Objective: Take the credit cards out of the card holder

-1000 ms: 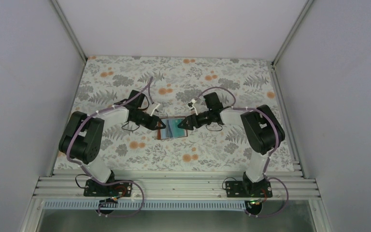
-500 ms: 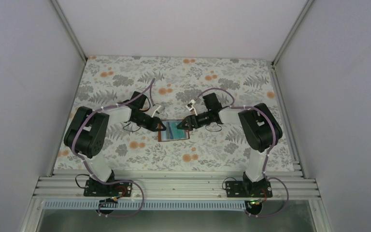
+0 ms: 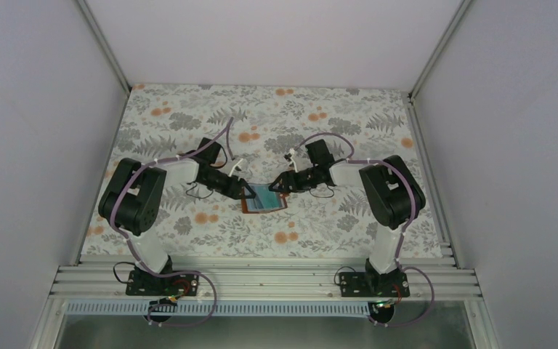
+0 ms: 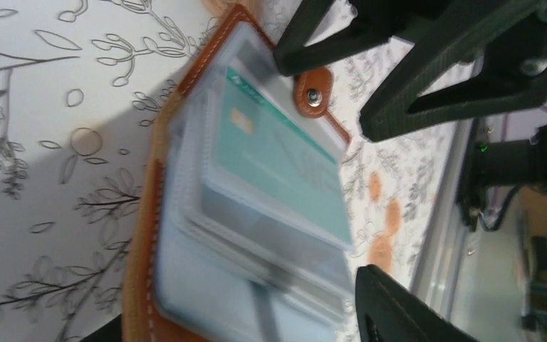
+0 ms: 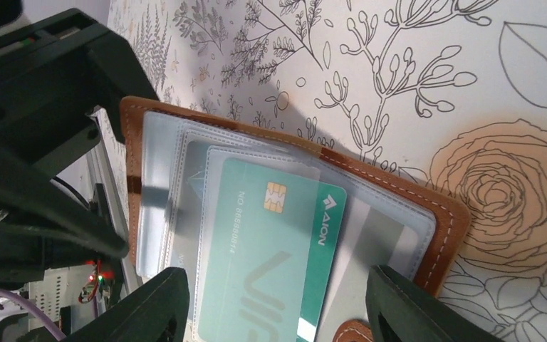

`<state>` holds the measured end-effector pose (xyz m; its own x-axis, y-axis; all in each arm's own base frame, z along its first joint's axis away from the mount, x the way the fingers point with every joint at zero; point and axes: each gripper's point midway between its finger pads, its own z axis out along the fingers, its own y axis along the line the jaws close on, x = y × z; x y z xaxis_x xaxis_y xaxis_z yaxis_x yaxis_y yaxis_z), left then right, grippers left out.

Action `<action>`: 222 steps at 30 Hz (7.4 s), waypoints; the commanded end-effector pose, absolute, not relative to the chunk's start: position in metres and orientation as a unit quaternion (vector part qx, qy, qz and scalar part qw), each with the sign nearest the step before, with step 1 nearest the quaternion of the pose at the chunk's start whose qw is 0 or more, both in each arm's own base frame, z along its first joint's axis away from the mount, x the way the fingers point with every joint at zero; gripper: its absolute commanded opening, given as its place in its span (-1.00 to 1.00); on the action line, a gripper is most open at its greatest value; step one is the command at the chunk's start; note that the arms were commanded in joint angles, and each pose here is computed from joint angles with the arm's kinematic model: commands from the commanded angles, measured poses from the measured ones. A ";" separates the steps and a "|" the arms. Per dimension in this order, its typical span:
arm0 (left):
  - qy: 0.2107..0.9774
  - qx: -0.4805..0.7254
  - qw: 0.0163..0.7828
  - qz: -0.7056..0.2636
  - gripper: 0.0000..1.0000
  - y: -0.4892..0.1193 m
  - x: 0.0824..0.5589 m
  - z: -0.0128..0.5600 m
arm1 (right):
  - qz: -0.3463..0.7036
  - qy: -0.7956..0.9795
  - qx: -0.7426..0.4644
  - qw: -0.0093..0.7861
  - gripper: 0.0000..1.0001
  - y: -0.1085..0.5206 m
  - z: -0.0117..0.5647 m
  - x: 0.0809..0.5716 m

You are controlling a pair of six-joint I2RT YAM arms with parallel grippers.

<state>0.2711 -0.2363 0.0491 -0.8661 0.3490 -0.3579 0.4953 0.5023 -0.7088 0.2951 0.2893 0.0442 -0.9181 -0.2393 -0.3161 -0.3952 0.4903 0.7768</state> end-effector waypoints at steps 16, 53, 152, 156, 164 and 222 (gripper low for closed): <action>0.837 0.200 0.005 -0.509 -0.13 -0.259 0.264 0.034 | 0.464 0.861 -0.203 0.050 -0.01 0.308 0.035 0.274; 0.683 0.396 0.166 -0.591 -0.95 -0.268 0.226 0.183 | 0.536 0.737 -0.345 0.223 -0.54 0.278 0.185 0.239; 0.649 0.404 0.175 -0.621 -0.95 -0.261 0.209 0.200 | 0.544 0.706 -0.395 0.221 -0.91 0.301 0.201 0.220; 0.653 0.401 0.174 -0.619 -0.95 -0.260 0.211 0.198 | 0.520 0.725 -0.385 0.237 -0.92 0.296 0.201 0.226; 0.661 0.397 0.175 -0.612 -0.90 -0.260 0.213 0.197 | 0.493 0.761 -0.352 0.234 -0.92 0.275 0.191 0.241; 0.649 0.397 0.174 -0.625 -0.75 -0.258 0.209 0.201 | 0.514 0.740 -0.366 0.232 -0.92 0.286 0.201 0.235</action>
<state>0.2181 -0.2577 0.1824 -0.6621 0.3298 -0.6730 0.7109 -0.0081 -0.7033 0.2264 0.2911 0.1910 -0.6505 -0.3188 -0.6894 -0.7542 0.1639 0.6358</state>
